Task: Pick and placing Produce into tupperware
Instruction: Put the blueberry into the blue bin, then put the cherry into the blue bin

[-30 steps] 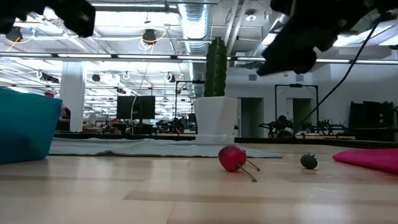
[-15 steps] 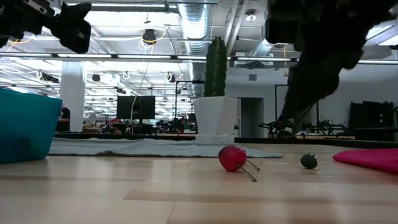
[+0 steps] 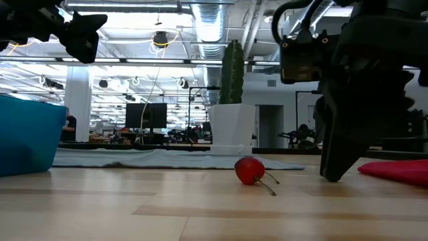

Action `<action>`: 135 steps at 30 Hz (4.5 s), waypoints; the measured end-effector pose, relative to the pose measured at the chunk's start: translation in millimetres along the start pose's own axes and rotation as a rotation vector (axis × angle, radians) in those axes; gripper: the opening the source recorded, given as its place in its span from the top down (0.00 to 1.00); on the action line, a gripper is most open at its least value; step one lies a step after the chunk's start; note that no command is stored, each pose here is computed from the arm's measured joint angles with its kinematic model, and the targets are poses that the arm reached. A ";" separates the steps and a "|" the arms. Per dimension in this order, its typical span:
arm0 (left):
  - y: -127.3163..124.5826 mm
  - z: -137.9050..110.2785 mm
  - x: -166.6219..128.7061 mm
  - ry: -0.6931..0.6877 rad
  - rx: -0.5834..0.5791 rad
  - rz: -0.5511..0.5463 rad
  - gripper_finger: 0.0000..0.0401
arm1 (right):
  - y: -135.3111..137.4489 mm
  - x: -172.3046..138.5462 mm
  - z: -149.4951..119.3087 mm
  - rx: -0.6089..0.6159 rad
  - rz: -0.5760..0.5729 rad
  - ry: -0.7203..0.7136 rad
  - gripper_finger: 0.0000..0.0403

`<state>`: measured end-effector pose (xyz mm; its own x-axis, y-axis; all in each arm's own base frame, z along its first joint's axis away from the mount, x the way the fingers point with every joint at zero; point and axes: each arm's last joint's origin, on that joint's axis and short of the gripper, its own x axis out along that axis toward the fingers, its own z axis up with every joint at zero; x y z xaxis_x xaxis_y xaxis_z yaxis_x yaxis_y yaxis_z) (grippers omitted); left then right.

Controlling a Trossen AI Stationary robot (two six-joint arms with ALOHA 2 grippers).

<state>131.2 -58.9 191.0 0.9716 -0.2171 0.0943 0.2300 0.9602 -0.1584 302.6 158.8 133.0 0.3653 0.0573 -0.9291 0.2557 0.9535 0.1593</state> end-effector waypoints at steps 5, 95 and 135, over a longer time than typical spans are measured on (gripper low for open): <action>0.0 -0.1 0.0 0.001 -0.004 0.000 0.44 | 1.8 2.3 0.0 -0.008 -0.006 0.005 0.53; -3.2 16.2 -5.4 -0.129 -0.045 -0.100 0.44 | 68.0 43.1 240.2 -0.428 0.386 -0.513 0.36; 5.9 -14.0 3.2 0.139 -0.189 0.193 0.44 | 92.1 -304.8 56.9 -0.468 -0.256 -0.633 0.48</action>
<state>136.4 -56.4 176.5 0.9937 -0.0686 -0.0888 0.0343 0.9393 -0.3414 265.8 212.3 449.9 0.8172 -0.2230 -0.5315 0.0521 0.9470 -0.3171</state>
